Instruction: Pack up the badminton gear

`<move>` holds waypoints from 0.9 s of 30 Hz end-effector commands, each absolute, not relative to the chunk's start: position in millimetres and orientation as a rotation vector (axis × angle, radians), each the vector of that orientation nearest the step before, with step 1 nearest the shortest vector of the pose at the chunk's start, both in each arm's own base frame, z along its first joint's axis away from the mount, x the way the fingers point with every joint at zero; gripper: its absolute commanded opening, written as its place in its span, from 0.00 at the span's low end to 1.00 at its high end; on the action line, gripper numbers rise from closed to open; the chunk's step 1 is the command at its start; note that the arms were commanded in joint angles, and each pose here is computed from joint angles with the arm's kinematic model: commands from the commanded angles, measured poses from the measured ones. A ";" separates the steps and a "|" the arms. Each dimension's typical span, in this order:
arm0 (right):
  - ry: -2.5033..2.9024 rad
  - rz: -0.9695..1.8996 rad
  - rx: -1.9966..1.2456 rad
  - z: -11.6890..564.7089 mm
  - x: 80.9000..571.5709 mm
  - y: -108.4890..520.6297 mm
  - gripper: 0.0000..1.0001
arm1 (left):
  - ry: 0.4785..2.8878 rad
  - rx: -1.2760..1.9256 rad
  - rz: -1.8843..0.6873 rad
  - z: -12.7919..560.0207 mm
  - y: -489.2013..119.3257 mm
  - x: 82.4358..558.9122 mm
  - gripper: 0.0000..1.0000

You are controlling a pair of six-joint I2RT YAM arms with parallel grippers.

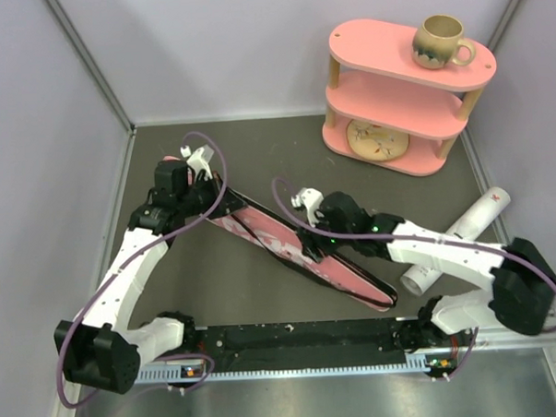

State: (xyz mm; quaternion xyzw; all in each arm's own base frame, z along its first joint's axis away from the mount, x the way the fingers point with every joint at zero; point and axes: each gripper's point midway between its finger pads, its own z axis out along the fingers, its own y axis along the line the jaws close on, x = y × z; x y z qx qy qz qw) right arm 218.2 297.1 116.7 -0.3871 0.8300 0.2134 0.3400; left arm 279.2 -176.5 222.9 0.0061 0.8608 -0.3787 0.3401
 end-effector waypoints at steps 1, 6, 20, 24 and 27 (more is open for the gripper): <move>2.123 0.545 -0.906 134.4 202.9 272.6 0.54 | 2.086 0.090 -0.978 267.8 -172.3 298.0 0.00; 2.012 0.555 -0.863 134.2 209.0 278.1 0.00 | 2.110 0.104 -1.135 265.8 -187.2 284.7 0.00; 1.688 0.643 -0.926 211.9 286.1 407.5 0.00 | 2.136 0.071 -1.277 250.1 -234.7 236.2 0.00; 1.783 0.620 -0.936 193.6 273.7 388.2 0.36 | 2.123 0.066 -1.183 247.7 -226.8 245.7 0.00; 1.899 0.592 -0.958 150.5 248.8 352.2 0.60 | 2.120 0.089 -1.121 253.3 -222.0 253.0 0.00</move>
